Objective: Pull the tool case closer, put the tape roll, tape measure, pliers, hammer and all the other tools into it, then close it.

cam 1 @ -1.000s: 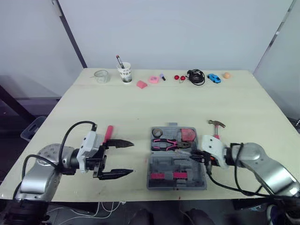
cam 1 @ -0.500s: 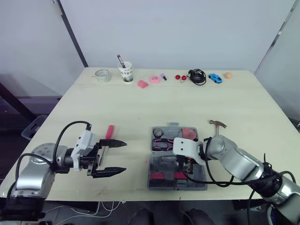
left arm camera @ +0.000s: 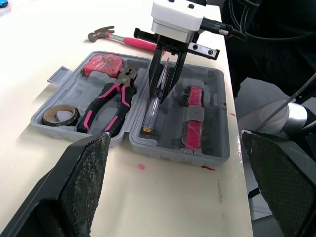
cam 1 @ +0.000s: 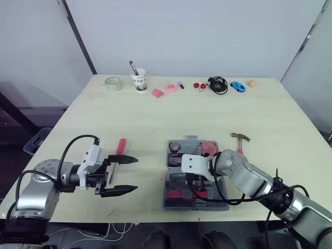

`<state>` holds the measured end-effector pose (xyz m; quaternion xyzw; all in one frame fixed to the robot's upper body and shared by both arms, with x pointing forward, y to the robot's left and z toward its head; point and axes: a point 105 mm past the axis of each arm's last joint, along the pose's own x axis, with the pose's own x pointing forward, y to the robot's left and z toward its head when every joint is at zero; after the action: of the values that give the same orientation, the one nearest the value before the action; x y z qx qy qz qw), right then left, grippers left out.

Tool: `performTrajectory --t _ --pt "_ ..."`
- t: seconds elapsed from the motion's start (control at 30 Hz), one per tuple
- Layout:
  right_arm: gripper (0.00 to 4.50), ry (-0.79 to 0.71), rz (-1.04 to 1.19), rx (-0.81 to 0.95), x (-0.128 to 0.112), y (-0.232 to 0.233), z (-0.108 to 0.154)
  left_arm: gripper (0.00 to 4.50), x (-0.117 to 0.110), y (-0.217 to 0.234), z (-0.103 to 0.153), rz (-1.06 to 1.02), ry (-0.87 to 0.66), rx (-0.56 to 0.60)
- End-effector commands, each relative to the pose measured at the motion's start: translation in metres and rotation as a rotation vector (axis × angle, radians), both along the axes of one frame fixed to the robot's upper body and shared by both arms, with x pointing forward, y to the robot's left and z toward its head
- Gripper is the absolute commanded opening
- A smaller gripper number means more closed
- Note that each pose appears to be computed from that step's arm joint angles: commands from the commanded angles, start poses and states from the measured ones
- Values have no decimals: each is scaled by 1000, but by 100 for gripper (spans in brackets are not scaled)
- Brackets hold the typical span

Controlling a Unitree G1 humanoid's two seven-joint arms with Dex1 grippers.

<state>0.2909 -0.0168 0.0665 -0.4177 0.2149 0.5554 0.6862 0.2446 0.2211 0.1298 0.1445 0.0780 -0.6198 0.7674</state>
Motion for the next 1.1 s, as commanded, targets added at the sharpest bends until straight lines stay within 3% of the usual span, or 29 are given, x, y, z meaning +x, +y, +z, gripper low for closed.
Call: performTrajectory --t 0.03,0.37,0.4,0.5,0.53,0.57,0.8,0.93,1.1 --pt "7 -50 38 23 3 8 10 450 1 7 10 11 -45 14" --pt "7 -76 63 37 7 13 8 450 1 9 10 12 -44 24" --pt "100 -78 64 37 7 13 8 450 1 9 10 11 -44 25" --pt "221 -94 70 57 7 13 11 450 1 9 10 12 -41 23" --pt "295 -101 73 60 7 13 12 450 0 10 9 11 -39 22" --pt "312 -109 77 65 7 13 14 450 0 10 9 11 -38 22" --pt "312 -128 62 98 7 4 24 450 -1 7 8 8 -37 16" --pt "312 -77 69 229 0 12 32 450 1 6 7 11 -40 12" --pt "98 -65 62 271 0 11 29 450 2 5 6 13 -44 11"
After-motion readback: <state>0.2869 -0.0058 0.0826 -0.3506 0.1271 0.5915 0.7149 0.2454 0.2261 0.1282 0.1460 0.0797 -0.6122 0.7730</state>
